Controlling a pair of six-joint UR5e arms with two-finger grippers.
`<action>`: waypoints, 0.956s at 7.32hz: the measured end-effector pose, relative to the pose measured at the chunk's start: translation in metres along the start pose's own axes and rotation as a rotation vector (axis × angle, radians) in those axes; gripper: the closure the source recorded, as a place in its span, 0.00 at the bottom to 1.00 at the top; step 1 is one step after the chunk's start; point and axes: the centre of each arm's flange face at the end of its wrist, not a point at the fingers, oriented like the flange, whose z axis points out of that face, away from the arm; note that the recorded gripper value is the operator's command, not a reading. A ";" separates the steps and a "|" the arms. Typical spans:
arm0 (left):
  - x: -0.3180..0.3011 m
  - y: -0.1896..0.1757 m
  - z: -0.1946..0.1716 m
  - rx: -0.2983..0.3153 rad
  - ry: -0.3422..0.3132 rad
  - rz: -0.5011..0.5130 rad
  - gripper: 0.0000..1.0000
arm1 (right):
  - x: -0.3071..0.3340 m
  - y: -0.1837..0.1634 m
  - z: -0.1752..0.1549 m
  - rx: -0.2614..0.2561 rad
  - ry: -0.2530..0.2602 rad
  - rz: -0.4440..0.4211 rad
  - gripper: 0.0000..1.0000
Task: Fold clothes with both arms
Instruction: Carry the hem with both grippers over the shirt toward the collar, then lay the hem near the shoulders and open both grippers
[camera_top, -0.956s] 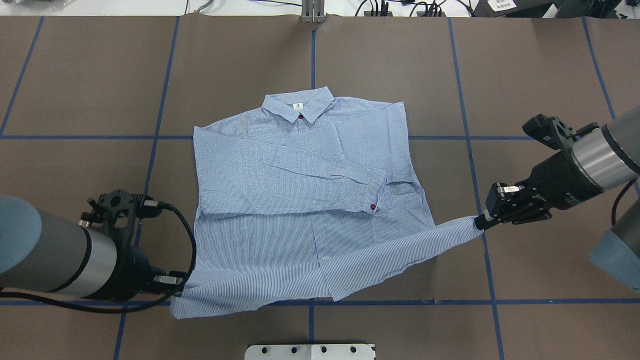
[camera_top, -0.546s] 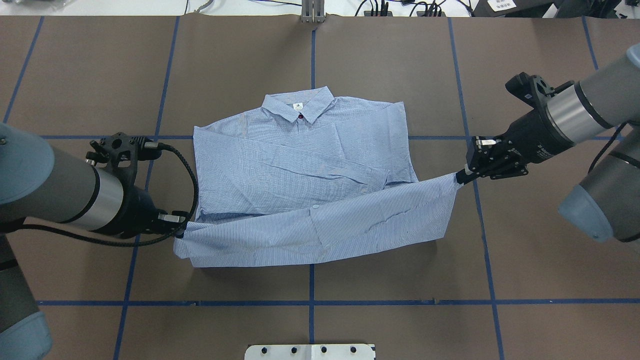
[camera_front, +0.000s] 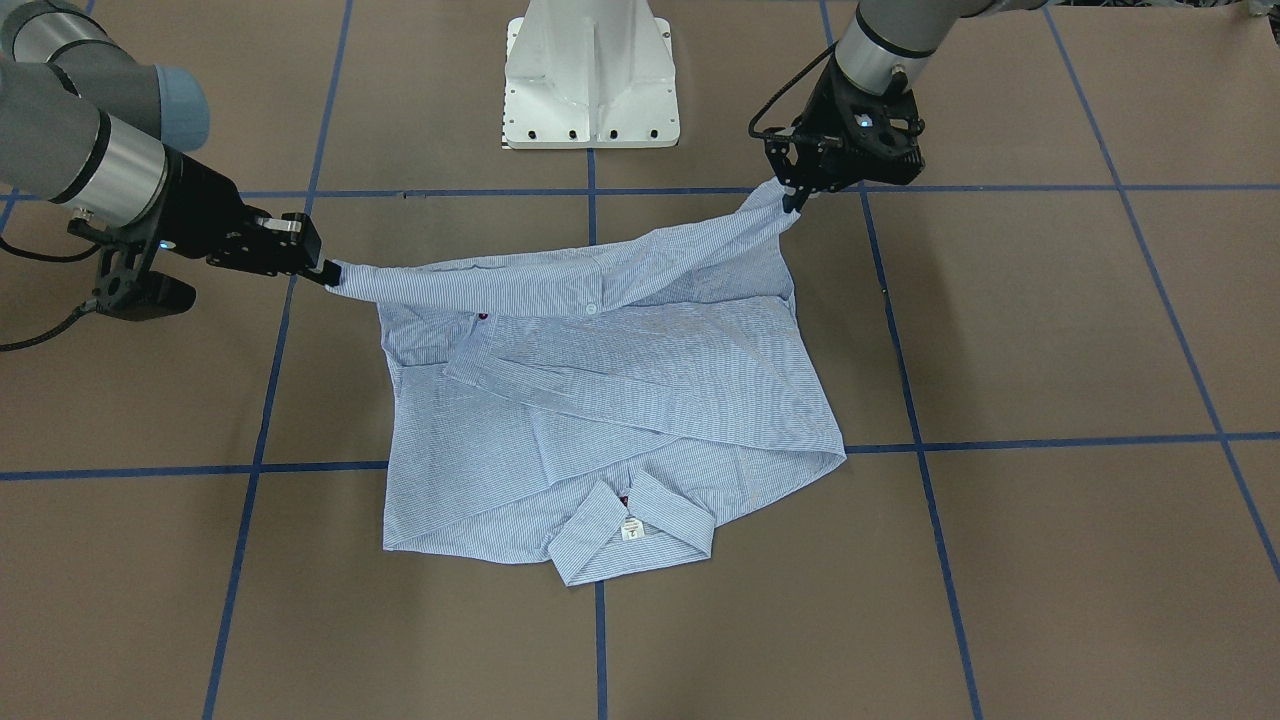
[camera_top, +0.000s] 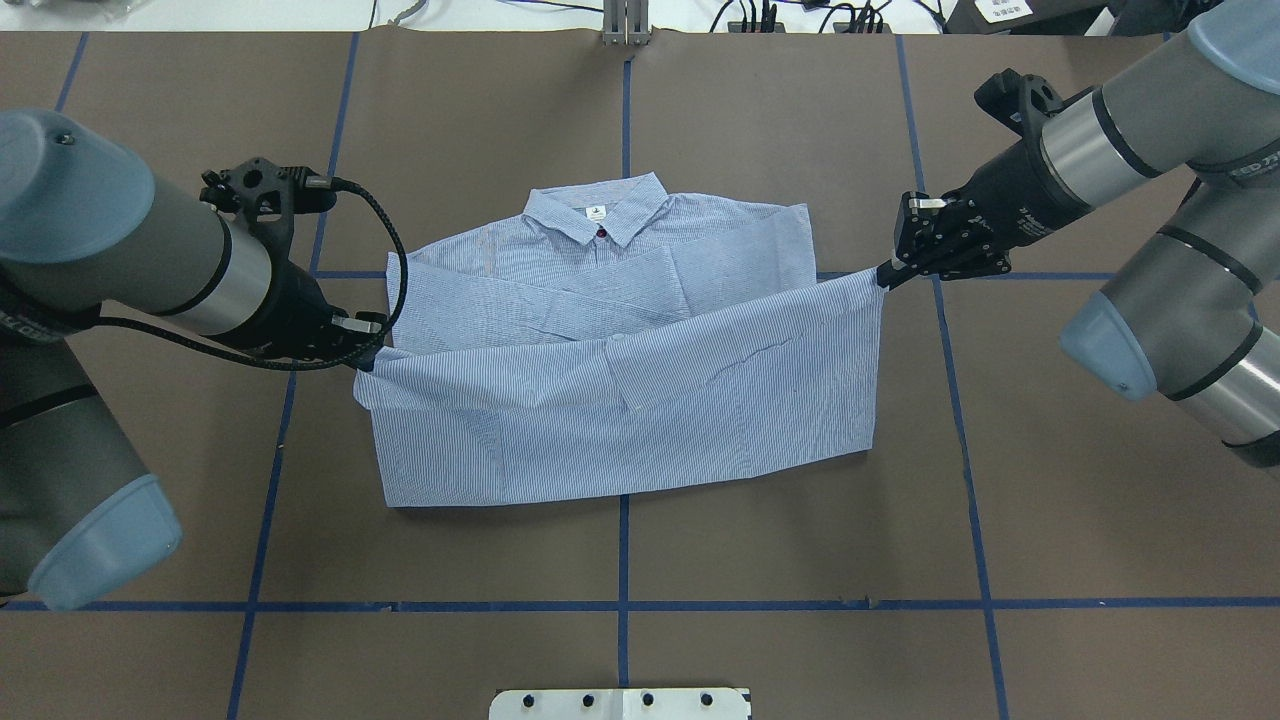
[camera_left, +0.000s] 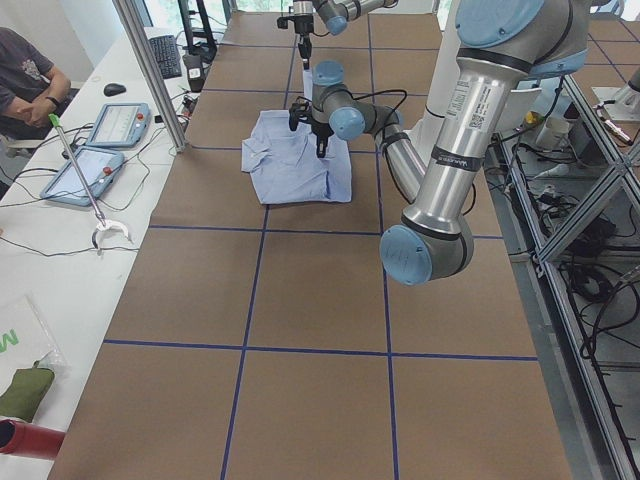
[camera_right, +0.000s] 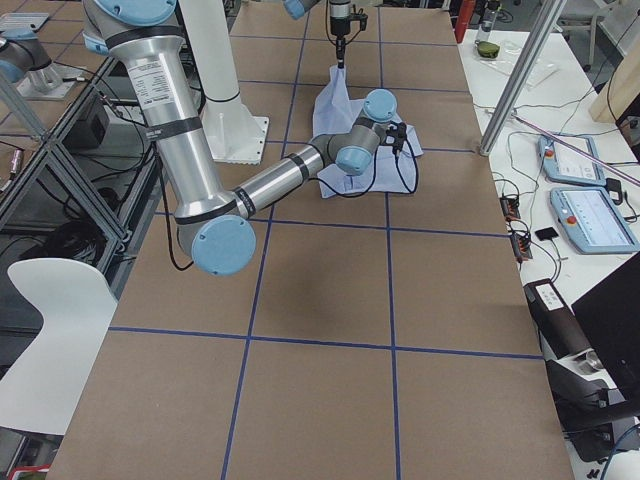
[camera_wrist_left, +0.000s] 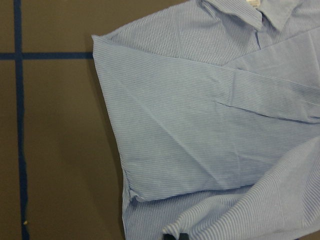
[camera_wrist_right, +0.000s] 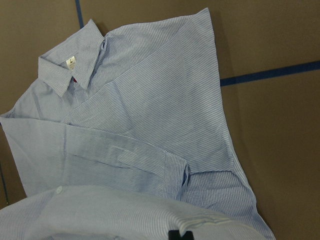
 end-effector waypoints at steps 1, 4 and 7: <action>-0.001 -0.020 0.002 0.015 -0.009 -0.004 1.00 | -0.003 -0.011 0.002 0.012 0.004 0.007 1.00; 0.005 -0.056 0.027 0.030 -0.017 -0.013 1.00 | 0.002 -0.047 0.005 0.046 0.027 0.013 1.00; -0.016 -0.086 0.053 0.052 -0.026 -0.030 1.00 | -0.009 -0.081 0.023 0.066 0.053 0.023 1.00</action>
